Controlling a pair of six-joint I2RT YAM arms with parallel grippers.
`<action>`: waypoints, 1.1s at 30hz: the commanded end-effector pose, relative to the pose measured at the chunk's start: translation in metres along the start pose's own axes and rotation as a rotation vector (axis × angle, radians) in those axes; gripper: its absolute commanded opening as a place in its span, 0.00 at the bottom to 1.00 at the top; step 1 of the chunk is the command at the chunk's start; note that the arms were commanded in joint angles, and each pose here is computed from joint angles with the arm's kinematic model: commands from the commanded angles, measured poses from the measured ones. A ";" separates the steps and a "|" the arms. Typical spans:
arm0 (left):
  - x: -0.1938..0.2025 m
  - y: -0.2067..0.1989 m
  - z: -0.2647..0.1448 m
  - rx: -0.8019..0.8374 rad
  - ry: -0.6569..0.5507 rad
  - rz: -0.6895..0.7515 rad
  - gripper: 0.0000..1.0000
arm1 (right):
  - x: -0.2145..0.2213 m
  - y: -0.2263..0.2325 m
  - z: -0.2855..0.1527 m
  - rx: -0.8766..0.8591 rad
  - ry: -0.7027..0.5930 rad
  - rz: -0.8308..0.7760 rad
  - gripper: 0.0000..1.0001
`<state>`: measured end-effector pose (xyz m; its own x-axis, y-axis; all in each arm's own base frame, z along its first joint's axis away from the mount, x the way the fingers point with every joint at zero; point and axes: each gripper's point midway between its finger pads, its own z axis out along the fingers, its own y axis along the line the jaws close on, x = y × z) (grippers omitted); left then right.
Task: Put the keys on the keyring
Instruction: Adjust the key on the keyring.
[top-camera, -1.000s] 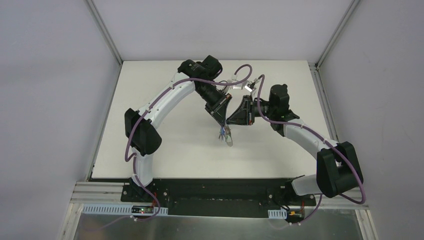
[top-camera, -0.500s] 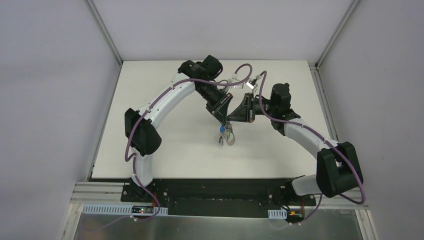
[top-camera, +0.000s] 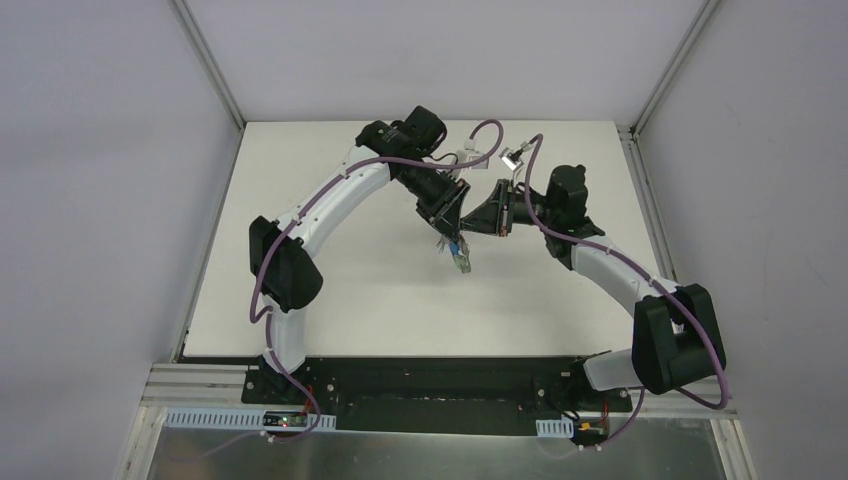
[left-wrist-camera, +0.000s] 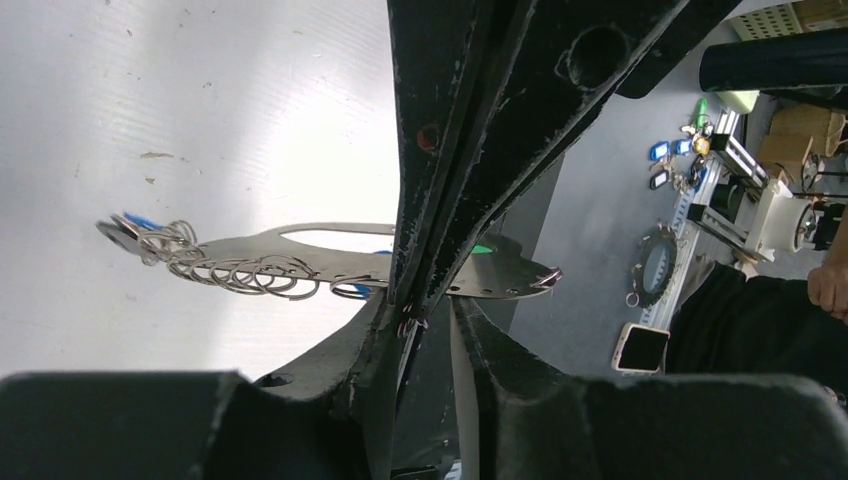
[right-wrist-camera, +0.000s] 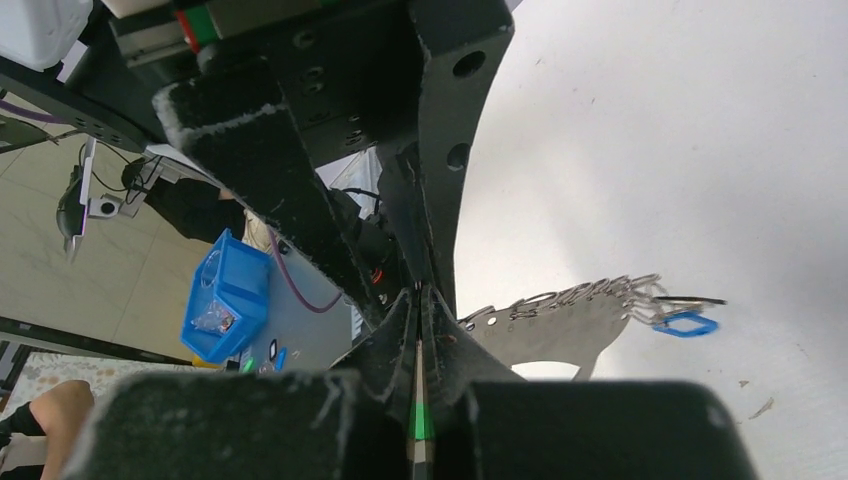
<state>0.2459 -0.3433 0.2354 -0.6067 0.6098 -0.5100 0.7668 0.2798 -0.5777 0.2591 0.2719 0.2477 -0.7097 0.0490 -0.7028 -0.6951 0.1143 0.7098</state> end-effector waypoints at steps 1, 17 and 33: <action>-0.003 -0.012 -0.021 0.017 -0.050 -0.008 0.28 | -0.025 0.008 -0.005 -0.017 -0.070 -0.125 0.00; -0.002 -0.006 -0.030 0.035 -0.148 0.139 0.44 | -0.027 0.021 -0.011 -0.098 -0.063 -0.139 0.00; -0.003 0.010 -0.007 0.014 -0.202 0.266 0.48 | -0.024 0.023 -0.011 -0.134 -0.049 -0.111 0.00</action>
<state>0.2586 -0.3309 0.2160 -0.4985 0.5394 -0.6786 0.8557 0.1811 -0.4847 0.2619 0.2638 0.2679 -0.6775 0.0841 -0.7307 -0.7317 0.0242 0.6812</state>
